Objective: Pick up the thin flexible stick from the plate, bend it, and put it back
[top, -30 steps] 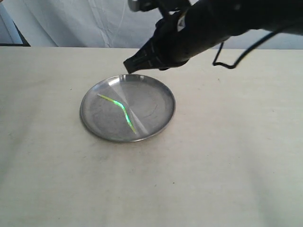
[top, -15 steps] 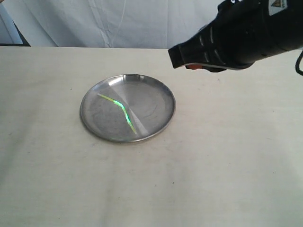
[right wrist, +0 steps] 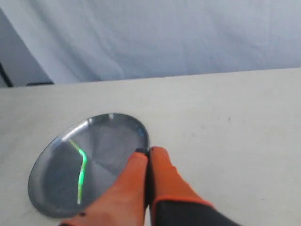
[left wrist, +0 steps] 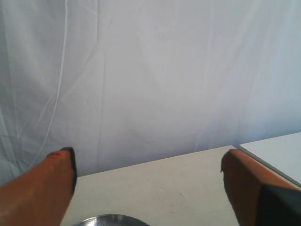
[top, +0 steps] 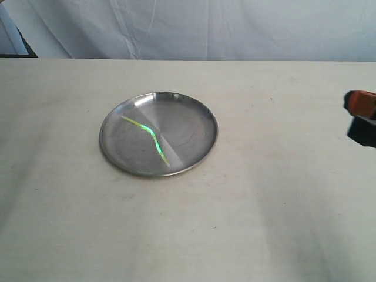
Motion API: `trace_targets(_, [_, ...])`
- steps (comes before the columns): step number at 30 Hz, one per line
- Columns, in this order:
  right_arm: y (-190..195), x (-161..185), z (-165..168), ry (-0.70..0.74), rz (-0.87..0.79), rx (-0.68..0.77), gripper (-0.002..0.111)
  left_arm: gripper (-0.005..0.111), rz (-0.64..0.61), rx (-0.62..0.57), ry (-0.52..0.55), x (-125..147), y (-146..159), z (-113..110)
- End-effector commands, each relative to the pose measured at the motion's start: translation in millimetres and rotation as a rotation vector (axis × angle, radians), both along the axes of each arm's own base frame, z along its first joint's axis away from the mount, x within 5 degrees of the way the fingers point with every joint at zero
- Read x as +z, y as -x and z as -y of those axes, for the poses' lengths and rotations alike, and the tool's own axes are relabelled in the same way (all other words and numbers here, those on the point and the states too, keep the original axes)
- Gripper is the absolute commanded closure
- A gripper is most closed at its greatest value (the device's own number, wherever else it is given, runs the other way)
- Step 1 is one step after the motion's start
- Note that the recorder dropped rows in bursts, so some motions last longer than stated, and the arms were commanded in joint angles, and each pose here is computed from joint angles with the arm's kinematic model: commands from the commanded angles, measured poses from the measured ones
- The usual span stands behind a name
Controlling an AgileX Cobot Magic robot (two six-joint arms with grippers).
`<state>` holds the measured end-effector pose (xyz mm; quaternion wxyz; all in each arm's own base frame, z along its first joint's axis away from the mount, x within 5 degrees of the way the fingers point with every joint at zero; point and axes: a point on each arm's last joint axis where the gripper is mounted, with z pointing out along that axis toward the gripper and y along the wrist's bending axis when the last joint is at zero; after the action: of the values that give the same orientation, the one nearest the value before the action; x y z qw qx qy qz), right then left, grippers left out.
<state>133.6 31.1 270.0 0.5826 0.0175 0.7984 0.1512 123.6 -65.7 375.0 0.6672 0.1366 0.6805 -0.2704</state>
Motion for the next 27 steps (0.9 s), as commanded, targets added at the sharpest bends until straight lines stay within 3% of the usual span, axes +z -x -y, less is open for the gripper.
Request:
trace_targets(1, [31.3, -12.2, 18.1, -0.016, 0.101, -0.104, 0.107, 0.026, 0.002, -0.001, 0.006, 0.7, 1.1, -0.1])
trace_targets(8, [70.4, -71.0, 33.0, -0.058, 0.178, -0.279, 0.107, 0.026, 0.002, -0.001, 0.006, 0.7, 1.1, -0.1])
trace_targets(13, [76.5, -80.0, 30.1, -0.063, 0.096, -0.254, 0.107, 0.026, 0.002, -0.001, 0.006, 0.7, 1.1, -0.1])
trace_targets(27, [76.5, -80.0, 30.1, -0.063, 0.096, -0.254, 0.107, 0.026, 0.002, -0.001, 0.006, 0.7, 1.1, -0.1])
